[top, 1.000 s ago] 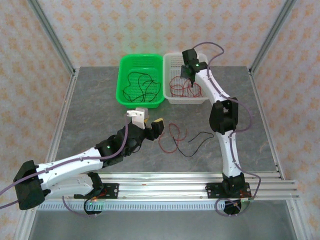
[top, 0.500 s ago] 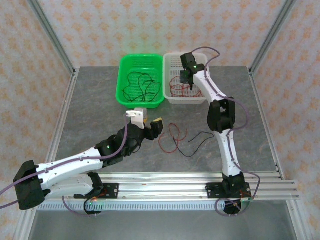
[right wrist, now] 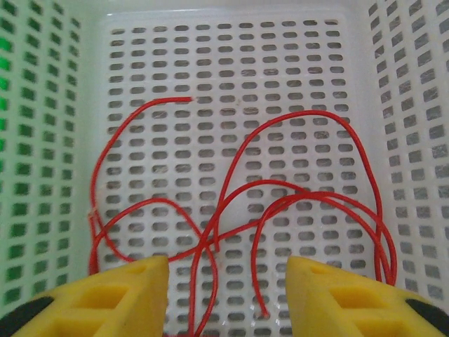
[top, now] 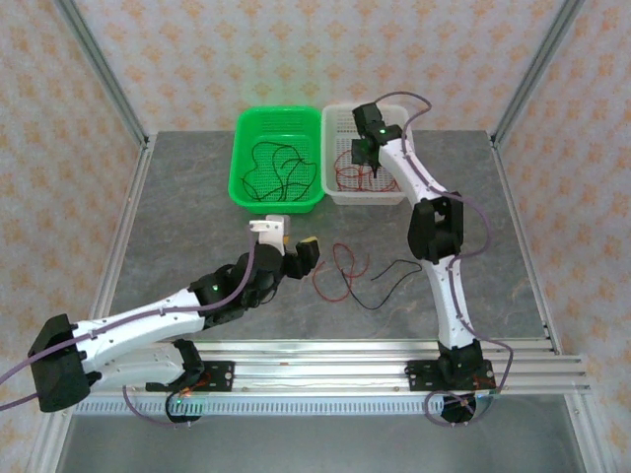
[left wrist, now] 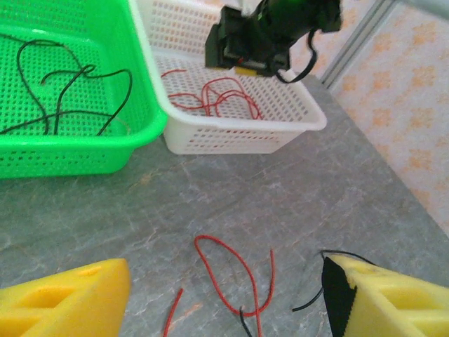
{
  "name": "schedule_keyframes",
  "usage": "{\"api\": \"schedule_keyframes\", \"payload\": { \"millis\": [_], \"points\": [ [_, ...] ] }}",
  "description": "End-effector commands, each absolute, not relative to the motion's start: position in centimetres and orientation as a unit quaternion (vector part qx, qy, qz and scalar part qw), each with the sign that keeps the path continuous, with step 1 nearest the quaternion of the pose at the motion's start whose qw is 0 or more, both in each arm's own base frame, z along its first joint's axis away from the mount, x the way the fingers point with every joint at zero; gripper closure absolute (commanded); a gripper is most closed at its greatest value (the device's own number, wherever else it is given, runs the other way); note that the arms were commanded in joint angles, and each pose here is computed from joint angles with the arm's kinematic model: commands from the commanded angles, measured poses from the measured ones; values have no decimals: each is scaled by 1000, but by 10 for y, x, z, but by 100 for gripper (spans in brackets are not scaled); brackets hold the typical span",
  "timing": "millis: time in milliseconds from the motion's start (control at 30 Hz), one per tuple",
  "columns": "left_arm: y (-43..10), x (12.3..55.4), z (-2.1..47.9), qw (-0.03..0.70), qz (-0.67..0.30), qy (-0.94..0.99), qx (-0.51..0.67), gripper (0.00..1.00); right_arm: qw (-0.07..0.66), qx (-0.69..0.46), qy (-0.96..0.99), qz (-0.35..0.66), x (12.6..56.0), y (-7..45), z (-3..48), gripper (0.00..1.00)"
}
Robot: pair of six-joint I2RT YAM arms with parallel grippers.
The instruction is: Untangle the cables
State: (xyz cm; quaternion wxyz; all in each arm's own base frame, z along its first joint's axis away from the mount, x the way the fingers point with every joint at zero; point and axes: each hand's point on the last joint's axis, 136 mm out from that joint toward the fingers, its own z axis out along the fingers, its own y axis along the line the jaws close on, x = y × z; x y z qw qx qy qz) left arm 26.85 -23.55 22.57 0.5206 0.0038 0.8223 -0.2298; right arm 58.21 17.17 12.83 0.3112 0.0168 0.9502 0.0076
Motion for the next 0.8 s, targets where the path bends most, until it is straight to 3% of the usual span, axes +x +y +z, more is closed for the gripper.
{"api": "schedule_keyframes", "payload": {
  "millis": [0, 333, 767],
  "points": [
    [-226, 268, 219, 500, -200, 842, -25, 27, 370, 17, 928, 35, 560, 181, 218, 52],
    [-242, 258, 176, 409, -180, 895, -5, 31, 427, 19, 900, 86, 467, 182, 280, 52],
    [-319, 284, 117, 337, -199, 920, 18, 43, 421, 45, 898, 122, 372, 146, 254, 53]
  ]
}}
